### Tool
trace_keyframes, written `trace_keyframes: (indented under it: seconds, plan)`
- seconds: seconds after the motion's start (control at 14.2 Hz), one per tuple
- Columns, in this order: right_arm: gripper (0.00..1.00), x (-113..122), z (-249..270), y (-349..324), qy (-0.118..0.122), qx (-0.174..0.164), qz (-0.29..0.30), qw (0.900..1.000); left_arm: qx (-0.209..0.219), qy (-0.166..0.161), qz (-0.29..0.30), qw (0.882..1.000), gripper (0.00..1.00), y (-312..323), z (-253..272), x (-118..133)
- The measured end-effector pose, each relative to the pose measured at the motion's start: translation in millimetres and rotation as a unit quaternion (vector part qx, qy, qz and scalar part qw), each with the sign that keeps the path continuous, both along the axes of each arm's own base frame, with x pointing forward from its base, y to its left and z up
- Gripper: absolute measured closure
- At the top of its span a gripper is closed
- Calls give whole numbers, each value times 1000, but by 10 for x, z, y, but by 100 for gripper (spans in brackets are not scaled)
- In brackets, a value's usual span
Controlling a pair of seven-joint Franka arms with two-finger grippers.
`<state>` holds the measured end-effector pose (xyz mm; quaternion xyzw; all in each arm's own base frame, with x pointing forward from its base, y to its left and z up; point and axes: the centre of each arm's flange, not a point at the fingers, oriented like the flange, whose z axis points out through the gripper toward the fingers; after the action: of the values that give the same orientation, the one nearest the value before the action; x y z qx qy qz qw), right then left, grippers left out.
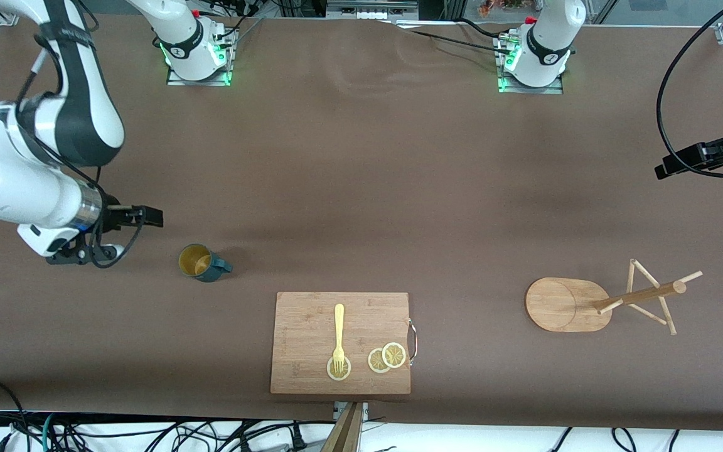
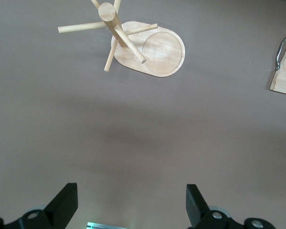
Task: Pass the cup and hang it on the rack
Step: 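Reach the right gripper down to the teal mug's rim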
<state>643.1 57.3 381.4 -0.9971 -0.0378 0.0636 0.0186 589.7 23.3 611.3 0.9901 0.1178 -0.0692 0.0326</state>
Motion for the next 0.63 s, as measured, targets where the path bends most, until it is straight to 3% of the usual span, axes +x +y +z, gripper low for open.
trace_keyframes:
  seconds: [0.35, 0.63]
  plan:
    - [1, 229, -892, 49, -26, 1, 2, 1000, 0, -7, -7, 1000, 0, -82, 51, 20]
    - [4, 276, -975, 128, -41, -6, 14, 999, -1, -7, -15, 1000, 0, -170, 51, 26]
